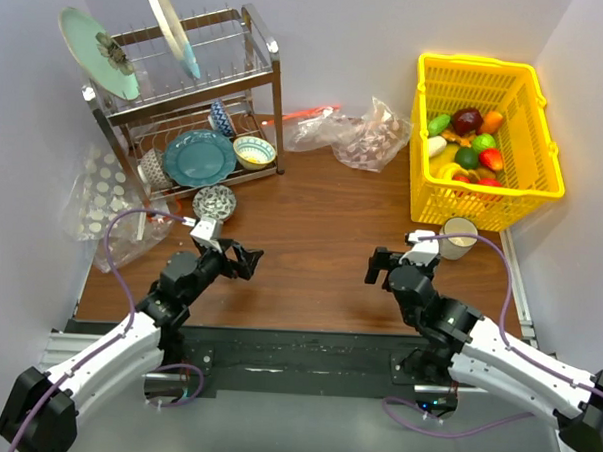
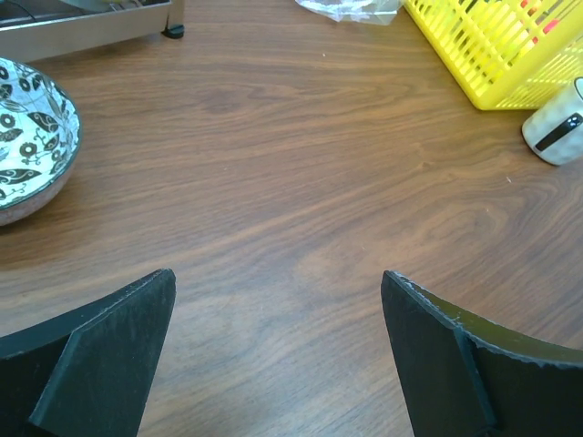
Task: Place the food in the zip-top bag and seal the zipper
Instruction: Move the zipper food storage bag to the center of the board.
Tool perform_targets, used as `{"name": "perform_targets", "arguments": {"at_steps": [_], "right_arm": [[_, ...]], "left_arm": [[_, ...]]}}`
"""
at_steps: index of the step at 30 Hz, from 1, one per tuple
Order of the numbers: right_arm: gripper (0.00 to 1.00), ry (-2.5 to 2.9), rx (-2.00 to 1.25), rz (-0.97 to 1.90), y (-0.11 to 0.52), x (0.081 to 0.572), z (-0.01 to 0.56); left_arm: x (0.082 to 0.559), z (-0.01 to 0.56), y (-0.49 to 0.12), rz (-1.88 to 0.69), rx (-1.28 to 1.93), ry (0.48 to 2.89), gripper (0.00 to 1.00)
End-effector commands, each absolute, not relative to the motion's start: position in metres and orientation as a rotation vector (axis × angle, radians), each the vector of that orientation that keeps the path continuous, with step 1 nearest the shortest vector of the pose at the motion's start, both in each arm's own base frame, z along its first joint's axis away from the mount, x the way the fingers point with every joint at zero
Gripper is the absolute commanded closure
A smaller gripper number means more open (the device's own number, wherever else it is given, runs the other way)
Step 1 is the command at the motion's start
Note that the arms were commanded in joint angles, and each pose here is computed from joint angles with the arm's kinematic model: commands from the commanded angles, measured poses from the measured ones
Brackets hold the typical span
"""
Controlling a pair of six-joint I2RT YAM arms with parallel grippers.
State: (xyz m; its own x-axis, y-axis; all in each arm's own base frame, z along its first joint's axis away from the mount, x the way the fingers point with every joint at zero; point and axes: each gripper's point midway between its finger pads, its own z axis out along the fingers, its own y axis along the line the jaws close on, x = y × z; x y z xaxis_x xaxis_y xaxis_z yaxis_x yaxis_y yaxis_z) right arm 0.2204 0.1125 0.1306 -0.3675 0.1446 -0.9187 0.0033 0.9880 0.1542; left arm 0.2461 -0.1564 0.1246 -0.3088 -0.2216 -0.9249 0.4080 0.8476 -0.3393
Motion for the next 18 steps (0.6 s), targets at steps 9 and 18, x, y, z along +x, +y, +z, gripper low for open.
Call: {"name": "perform_targets", "arguments": {"at_steps": [9, 18], "right_arm": [[0.02, 1.911, 0.158, 0.206, 0.113, 0.220, 0.170], [0.01, 1.868, 0.069, 0.208, 0.148, 0.245, 0.255]], "left_arm": [[0.254, 0.145, -0.144, -0.574, 0.076, 1.709, 0.00], [0.252, 0.150, -0.155, -0.618, 0.136, 1.690, 0.01]]}}
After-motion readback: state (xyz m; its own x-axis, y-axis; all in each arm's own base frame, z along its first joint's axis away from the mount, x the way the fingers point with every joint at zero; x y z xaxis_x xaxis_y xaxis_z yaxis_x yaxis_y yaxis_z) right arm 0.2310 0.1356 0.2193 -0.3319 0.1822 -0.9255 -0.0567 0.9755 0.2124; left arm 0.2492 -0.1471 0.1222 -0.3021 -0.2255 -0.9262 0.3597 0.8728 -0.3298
